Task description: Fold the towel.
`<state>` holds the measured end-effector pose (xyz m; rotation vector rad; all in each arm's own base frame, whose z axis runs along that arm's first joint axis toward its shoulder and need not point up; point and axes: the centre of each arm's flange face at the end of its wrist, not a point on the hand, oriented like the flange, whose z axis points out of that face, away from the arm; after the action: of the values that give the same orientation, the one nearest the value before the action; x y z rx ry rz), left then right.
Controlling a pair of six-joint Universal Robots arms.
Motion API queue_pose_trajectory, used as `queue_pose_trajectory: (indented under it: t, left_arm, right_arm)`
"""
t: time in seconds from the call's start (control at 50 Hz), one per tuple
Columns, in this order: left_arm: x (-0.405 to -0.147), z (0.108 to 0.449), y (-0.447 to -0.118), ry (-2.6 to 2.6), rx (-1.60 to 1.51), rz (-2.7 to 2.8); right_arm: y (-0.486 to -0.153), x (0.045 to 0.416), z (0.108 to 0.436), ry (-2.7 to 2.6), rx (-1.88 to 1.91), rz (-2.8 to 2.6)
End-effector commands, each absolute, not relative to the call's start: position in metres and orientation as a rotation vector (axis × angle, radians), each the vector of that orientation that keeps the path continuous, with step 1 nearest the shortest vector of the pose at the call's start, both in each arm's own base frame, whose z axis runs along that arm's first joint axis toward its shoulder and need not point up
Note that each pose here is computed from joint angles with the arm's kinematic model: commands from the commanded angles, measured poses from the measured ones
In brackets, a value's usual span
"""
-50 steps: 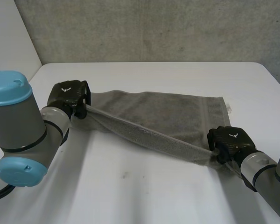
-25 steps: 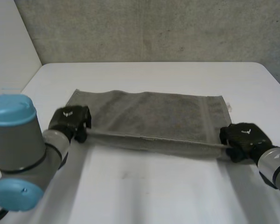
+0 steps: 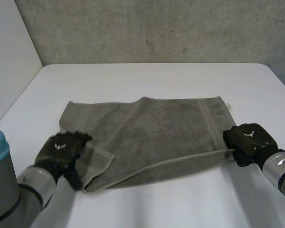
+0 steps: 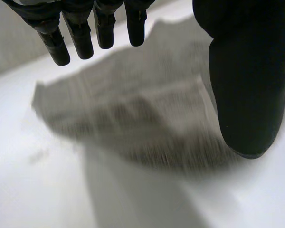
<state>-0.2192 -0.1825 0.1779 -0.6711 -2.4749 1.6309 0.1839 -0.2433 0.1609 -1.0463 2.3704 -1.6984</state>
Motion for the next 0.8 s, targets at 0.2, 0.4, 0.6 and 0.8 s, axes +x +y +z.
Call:
queue_pose_trajectory:
  t: [0.2,0.4,0.6,0.8]
  left_arm:
    - [-0.281,0.182,-0.205,-2.252,-0.792,1.644]
    - [-0.296,0.14,-0.224,-2.339,-0.836,1.537]
    - [-0.294,0.119,-0.233,-2.428,-0.832,1.535]
    - [-0.268,0.115,-0.246,-2.627,-0.834,1.721]
  right_arm:
    - [-0.241,0.184,0.148,2.391,-1.047,-1.651]
    - [-0.239,0.184,0.143,2.403,-1.073,-1.63]
    - [-0.238,0.185,0.143,2.399,-1.081,-1.628]
    - [-0.239,0.185,0.144,2.398,-1.08,-1.634]
